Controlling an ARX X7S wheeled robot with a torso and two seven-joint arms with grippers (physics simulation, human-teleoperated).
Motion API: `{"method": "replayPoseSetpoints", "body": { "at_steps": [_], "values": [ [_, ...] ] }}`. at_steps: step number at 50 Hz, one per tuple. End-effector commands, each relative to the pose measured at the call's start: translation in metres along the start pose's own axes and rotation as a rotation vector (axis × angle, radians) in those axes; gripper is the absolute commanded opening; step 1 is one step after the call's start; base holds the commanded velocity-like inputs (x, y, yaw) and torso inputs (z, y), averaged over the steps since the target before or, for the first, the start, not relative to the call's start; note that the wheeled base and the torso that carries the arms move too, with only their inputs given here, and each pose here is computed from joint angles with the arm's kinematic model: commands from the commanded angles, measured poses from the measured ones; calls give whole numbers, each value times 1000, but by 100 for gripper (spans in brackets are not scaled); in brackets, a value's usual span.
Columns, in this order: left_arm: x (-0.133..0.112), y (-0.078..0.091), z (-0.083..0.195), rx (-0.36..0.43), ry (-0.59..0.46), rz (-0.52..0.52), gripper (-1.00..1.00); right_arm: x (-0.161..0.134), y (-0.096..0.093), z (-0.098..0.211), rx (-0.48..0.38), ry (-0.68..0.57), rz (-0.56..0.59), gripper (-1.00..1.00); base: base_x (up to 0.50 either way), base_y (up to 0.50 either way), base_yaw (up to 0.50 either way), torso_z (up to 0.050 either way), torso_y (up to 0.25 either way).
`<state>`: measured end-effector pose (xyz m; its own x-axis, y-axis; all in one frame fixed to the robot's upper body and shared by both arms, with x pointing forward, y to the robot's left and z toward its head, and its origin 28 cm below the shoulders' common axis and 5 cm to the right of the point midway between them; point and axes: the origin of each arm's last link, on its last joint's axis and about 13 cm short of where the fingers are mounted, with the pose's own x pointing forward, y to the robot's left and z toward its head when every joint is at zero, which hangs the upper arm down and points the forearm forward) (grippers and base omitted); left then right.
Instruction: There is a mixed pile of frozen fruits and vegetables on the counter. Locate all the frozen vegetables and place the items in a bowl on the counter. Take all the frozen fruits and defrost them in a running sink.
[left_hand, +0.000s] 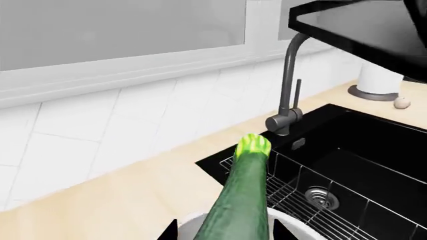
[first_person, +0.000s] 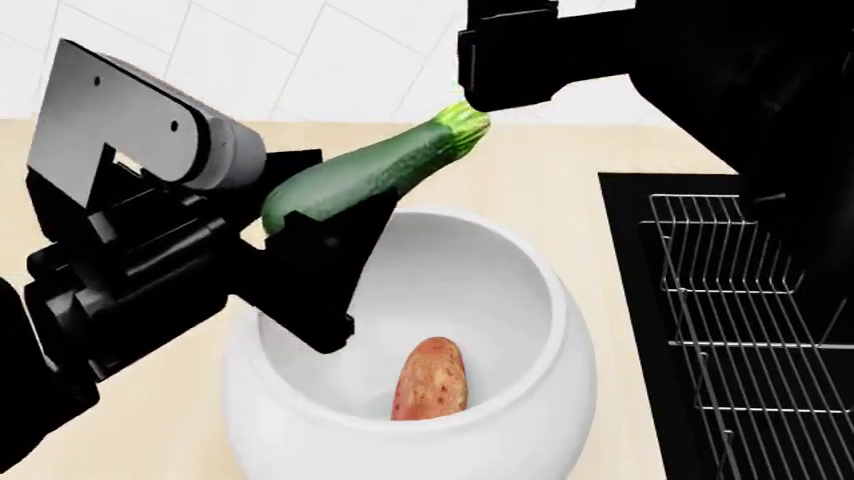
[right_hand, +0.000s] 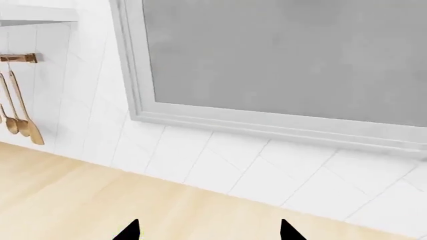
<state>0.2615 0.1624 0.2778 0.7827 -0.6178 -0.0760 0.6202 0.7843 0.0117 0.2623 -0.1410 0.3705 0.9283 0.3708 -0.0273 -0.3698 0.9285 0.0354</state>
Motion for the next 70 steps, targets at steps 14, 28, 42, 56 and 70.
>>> {"method": "replayPoseSetpoints", "body": {
  "at_steps": [14, 28, 42, 56, 70],
  "values": [
    [30, -1, -15, -32, 123, -96, -100, -30, -4, 15, -52, -149, -132, 100, 0, 0, 0, 0, 0],
    [13, 4, -38, -14, 176, -48, -100, -28, -5, 5, -38, -137, -136, 100, 0, 0, 0, 0, 0],
    [16, 6, -47, -15, 200, -43, -100, -27, -5, -1, -15, -112, -133, 100, 0, 0, 0, 0, 1],
    [17, 4, -36, -2, 180, -59, 100, -26, -5, -8, 11, -95, -125, 100, 0, 0, 0, 0, 0],
    [15, 1, -34, 28, 159, -91, 100, -25, -5, -12, 22, -85, -121, 100, 0, 0, 0, 0, 0]
  ]
}}
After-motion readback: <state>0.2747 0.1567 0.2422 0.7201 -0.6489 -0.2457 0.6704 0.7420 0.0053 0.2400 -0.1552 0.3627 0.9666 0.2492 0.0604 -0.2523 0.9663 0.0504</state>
